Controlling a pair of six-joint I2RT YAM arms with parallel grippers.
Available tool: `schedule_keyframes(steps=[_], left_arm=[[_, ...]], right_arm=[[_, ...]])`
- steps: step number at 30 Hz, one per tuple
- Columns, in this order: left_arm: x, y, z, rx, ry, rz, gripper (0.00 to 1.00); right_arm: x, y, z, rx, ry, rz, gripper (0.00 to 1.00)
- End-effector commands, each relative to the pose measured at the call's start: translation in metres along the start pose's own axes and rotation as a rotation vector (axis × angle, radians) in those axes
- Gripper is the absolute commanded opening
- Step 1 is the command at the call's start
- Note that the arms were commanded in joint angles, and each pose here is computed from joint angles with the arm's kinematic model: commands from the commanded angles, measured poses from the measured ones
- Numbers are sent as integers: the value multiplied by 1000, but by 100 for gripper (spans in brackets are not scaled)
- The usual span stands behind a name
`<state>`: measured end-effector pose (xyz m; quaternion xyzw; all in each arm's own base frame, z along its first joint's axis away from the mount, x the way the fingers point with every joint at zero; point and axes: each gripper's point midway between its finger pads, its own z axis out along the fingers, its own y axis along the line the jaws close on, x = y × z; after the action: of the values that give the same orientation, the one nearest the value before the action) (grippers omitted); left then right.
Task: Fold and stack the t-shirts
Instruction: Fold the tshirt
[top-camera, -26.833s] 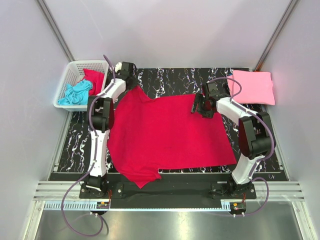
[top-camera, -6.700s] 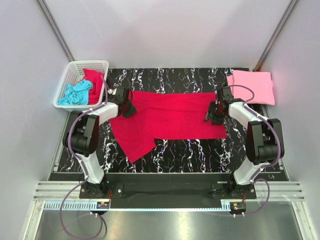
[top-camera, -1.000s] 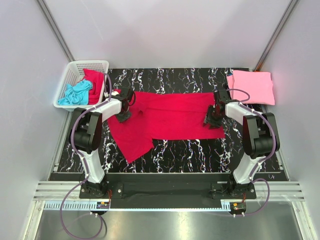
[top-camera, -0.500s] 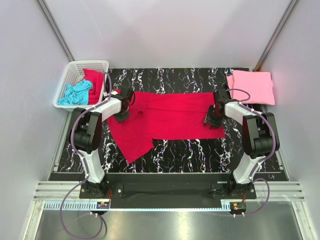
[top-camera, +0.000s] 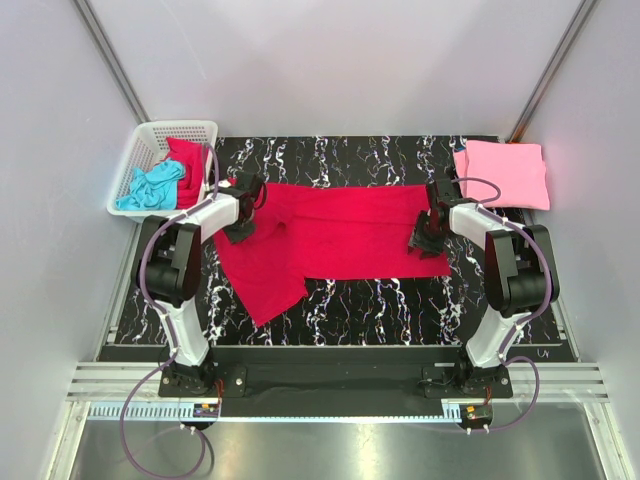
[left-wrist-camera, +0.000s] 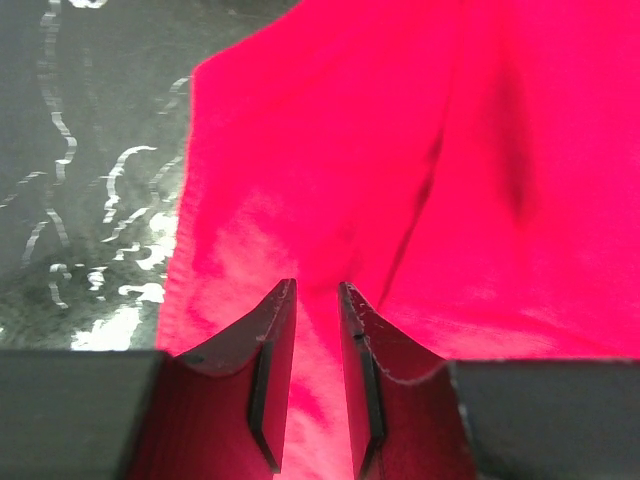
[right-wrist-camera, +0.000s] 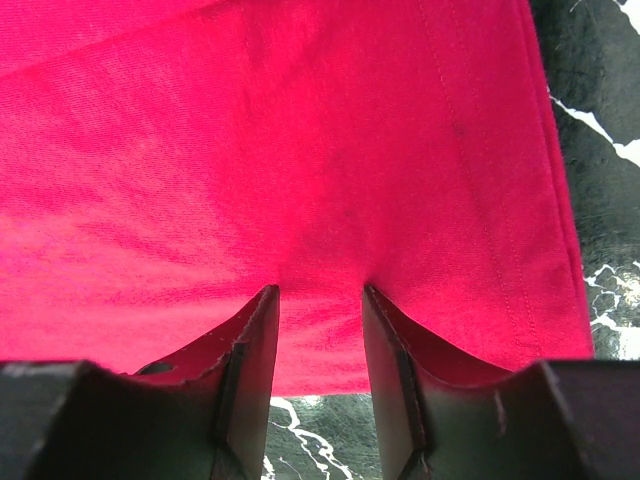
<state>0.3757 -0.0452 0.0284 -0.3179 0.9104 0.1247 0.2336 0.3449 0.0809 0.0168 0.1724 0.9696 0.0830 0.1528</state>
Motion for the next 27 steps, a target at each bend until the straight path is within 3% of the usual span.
schedule_keyframes(steps=[1,9,27], left_arm=[[-22,-25,-23,151,-39,-47,29],[-7,-45,-19,262,30,-39,29],[9,-35,0,184,66,-38,29]], right_arm=[[-2,-6,-2,44,-5,-12,46],[1,-7,1,47,7,-16,46],[0,-7,-1,48,-1,-15,45]])
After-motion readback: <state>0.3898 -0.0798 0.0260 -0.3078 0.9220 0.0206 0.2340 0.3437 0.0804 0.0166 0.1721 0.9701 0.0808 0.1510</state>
